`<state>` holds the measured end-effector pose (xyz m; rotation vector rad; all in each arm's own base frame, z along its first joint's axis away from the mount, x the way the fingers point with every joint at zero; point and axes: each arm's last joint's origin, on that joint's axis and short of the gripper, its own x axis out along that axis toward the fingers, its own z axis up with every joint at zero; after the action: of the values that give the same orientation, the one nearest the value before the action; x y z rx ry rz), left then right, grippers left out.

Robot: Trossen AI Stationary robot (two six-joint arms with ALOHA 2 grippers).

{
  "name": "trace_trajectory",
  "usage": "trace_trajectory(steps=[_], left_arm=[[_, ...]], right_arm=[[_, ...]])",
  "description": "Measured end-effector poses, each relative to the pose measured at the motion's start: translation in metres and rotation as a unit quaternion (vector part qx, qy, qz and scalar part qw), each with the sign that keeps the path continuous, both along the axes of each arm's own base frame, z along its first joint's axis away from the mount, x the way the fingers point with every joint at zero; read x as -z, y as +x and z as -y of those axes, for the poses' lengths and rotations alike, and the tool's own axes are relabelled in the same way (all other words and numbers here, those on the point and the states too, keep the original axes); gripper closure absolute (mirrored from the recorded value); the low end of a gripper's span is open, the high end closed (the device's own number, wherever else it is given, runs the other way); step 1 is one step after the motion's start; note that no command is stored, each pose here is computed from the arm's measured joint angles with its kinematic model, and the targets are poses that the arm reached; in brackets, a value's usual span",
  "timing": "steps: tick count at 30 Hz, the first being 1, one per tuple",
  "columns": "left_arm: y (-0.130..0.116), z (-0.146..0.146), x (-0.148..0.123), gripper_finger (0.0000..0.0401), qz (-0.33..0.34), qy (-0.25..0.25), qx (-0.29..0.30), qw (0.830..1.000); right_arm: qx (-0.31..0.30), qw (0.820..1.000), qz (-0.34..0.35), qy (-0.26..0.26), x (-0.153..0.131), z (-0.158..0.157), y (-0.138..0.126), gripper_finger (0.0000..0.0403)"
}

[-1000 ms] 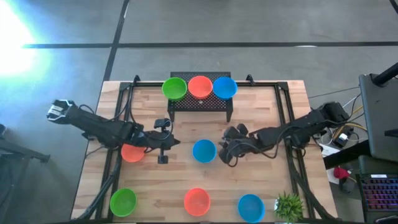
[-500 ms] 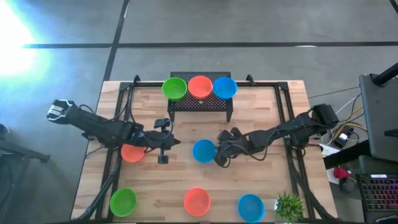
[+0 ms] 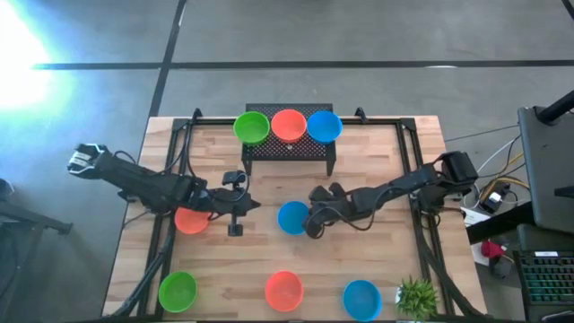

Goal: Pick & Place Mini bowls
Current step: Stack the top blue bowl on the blue bowl on the shelf

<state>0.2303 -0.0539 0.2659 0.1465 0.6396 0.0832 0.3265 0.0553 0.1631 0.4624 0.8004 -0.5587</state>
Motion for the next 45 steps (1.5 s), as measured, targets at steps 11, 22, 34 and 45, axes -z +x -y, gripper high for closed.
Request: trace_trajectory(steps=[11,22,34,45], left_arm=[[0.000,0.000,0.000,0.0401,0.000,0.000,0.000,1.000],[0.000,0.000,0.000,0.0401,0.000,0.000,0.000,1.000],[0.000,0.000,0.000,0.0401,0.000,0.000,0.000,1.000],[0.000,0.000,0.000,0.0401,0.000,0.000,0.000,1.000]], right_arm=[[0.003,1.000,-0.026,-0.004,0.023,-0.001,0.005,0.0280],[-0.021,0.999,-0.027,0.020,0.032,-0.001,0.011,0.0316],[-0.026,0.999,-0.025,0.017,0.031,-0.001,0.011,0.0390],[-0.030,0.999,-0.025,0.014,0.030,0.000,0.011,0.0390]])
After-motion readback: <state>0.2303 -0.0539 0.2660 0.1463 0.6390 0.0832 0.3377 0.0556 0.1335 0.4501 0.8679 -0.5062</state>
